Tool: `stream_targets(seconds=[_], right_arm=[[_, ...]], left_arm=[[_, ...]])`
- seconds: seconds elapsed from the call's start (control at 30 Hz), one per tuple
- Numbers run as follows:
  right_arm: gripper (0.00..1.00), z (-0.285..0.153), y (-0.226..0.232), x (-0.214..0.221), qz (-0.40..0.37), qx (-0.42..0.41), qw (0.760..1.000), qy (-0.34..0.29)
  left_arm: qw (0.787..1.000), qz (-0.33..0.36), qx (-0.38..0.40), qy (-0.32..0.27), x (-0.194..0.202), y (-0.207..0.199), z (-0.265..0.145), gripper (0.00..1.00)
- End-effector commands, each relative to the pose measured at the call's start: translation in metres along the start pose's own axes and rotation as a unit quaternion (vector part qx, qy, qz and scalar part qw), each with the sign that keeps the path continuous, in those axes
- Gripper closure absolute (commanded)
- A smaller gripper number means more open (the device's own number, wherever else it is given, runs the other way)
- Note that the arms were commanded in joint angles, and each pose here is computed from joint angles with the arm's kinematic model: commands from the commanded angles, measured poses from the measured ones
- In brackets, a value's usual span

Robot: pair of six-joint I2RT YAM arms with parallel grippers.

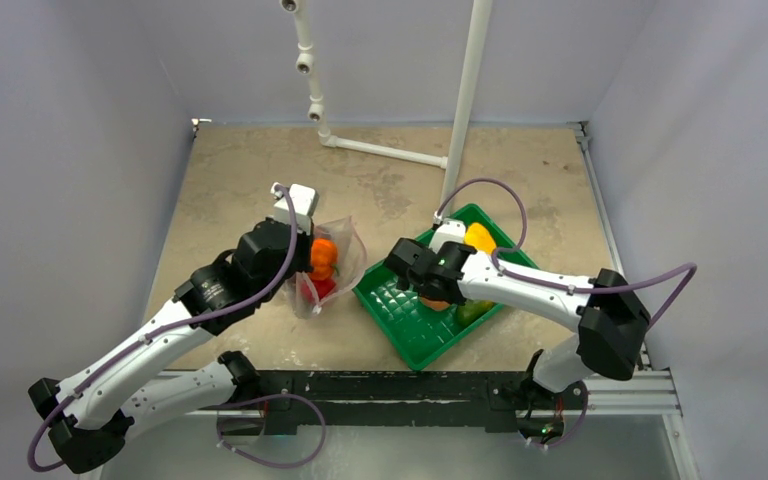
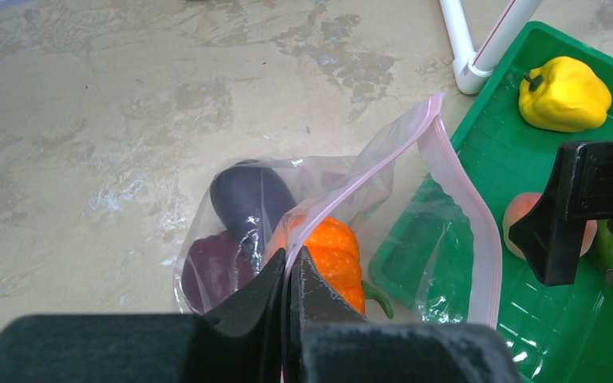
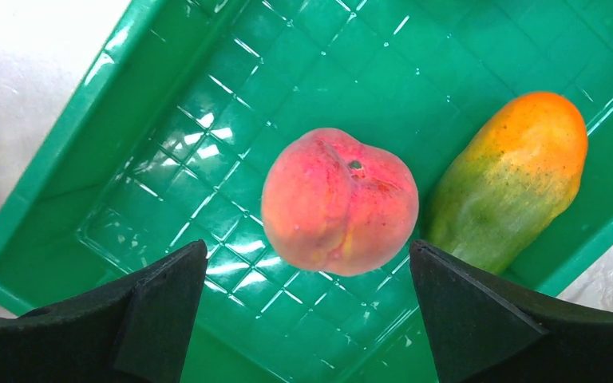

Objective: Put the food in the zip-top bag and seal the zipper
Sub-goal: Pick up the fake fruit from the zipper food storage bag.

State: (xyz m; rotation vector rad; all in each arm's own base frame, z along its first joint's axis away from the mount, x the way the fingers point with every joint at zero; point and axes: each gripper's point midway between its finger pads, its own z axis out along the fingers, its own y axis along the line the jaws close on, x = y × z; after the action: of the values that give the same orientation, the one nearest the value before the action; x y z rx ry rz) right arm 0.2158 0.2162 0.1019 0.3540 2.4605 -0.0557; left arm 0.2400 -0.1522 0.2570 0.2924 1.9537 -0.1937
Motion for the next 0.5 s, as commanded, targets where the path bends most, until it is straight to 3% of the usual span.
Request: stream_targets(seconds=[0.0,0.47], right_arm=[[0.01,0.004,-0.004,0.001,0.011,0.005,1.000,0.001],[0.01,0.038,-0.009,0.009,-0.008,0.023,1.000,0.008]], left_arm=[[1.000,-0.004,0.006,-0.006,-0.001,-0.004,0.002,1.00],[1.000,-0.003,0.009,-0.003,-0.001,-0.005,0.003,1.00]])
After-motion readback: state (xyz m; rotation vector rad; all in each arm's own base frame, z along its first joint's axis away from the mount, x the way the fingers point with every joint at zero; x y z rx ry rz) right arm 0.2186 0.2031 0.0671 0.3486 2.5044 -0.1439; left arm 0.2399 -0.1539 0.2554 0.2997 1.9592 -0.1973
